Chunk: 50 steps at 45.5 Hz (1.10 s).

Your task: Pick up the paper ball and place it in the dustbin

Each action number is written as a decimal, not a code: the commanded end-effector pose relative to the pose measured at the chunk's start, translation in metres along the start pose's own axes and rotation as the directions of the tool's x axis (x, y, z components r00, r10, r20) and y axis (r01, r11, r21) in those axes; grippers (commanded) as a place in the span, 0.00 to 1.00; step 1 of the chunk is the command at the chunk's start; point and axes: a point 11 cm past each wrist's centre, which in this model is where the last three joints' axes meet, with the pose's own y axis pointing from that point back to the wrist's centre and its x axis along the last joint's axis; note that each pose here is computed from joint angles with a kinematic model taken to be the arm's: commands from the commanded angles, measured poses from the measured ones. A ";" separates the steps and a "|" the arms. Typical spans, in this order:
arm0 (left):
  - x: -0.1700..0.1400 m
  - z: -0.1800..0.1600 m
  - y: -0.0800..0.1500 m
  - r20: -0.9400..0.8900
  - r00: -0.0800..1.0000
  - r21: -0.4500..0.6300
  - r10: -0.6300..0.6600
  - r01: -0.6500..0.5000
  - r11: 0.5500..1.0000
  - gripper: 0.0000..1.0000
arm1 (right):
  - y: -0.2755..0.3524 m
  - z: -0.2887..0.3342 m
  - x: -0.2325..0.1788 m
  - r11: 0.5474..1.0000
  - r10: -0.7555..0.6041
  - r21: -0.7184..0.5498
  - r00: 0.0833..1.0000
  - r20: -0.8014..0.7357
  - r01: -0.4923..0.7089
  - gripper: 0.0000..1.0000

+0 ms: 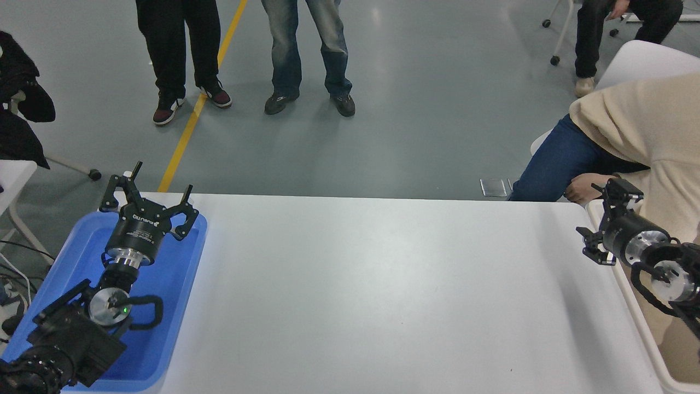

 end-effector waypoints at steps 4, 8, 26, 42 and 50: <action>0.000 0.000 0.000 0.000 1.000 0.000 -0.001 0.001 1.000 1.00 | -0.005 0.011 -0.036 0.979 -0.023 0.202 0.987 0.158 -0.010 1.00; 0.000 0.000 0.000 0.000 1.000 0.001 -0.001 0.001 1.000 1.00 | -0.005 0.008 -0.043 0.967 -0.032 0.256 0.985 0.167 -0.012 1.00; -0.001 -0.001 -0.001 -0.002 1.000 0.001 -0.004 0.004 1.000 1.00 | -0.005 0.016 -0.079 0.966 -0.005 0.256 0.988 0.152 -0.035 1.00; -0.001 0.000 0.000 0.000 1.000 0.000 -0.002 0.002 1.000 1.00 | -0.004 0.012 -0.067 0.962 0.030 0.247 0.944 0.329 -0.117 1.00; -0.001 0.000 0.000 0.000 1.000 0.000 -0.002 0.002 1.000 1.00 | -0.001 0.008 -0.067 0.953 -0.033 0.284 0.897 0.441 -0.104 1.00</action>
